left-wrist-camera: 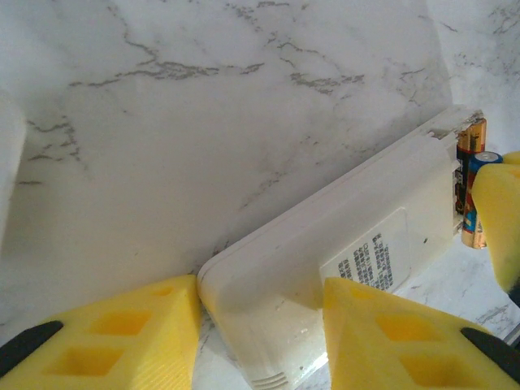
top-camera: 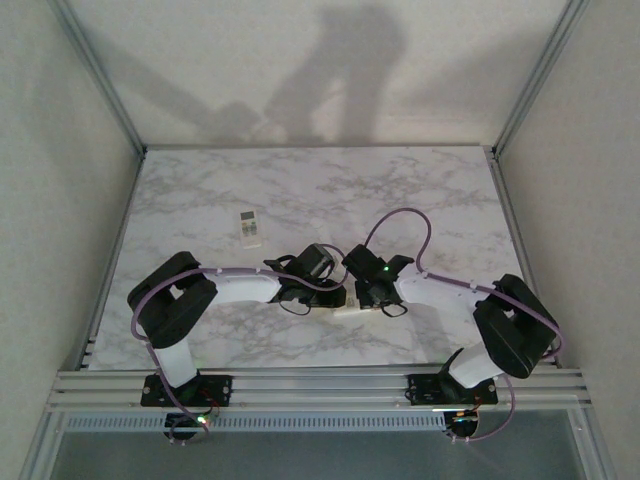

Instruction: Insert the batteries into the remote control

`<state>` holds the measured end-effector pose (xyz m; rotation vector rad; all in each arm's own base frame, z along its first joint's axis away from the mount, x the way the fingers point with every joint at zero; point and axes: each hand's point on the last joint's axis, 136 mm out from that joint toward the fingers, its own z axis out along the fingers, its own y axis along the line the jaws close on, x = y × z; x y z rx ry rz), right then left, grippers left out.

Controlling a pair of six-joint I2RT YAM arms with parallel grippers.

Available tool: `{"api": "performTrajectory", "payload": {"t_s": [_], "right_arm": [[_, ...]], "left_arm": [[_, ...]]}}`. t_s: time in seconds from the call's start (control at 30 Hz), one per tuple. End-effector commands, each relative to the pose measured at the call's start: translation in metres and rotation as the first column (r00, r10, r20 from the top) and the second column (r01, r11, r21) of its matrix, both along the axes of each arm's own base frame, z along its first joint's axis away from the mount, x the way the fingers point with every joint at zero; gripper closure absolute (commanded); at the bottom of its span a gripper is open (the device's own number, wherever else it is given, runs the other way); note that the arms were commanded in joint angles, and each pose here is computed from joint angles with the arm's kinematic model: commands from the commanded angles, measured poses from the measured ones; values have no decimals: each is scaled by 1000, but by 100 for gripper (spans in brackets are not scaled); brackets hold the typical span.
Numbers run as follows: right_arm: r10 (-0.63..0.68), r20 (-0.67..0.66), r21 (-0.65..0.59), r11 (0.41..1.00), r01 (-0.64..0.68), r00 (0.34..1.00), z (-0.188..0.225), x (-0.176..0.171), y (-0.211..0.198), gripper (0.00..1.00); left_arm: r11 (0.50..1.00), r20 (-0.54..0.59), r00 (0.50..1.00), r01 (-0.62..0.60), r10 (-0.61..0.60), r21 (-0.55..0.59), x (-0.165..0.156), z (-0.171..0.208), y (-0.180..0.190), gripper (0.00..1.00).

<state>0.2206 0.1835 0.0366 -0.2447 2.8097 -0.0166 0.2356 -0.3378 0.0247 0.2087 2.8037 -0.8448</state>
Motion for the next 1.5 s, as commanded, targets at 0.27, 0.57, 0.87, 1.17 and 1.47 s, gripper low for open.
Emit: {"api": "performTrajectory", "payload": {"t_s": [0.27, 0.57, 0.87, 1.17, 1.47], "right_arm": [[-14, -19, -24, 1000, 13, 1000, -14, 2, -1, 82], [-23, 13, 0, 1000, 23, 1000, 8, 6, 0, 78], [-77, -23, 109, 991, 79, 997, 20, -16, -2, 80], [-82, -52, 84, 993, 87, 995, 6, -25, -11, 80], [-78, -53, 54, 995, 81, 996, -5, -22, -11, 83]], "left_arm": [[998, -3, 998, 61, -61, -14, -15, -5, -10, 57], [998, -6, 998, 60, -60, -19, -15, -6, -11, 57], [998, -5, 998, 59, -59, -22, -15, -5, -10, 57], [998, -4, 998, 60, -60, -30, -15, -3, -12, 58], [998, -3, 998, 60, -60, -31, -15, -3, -12, 58]]}}
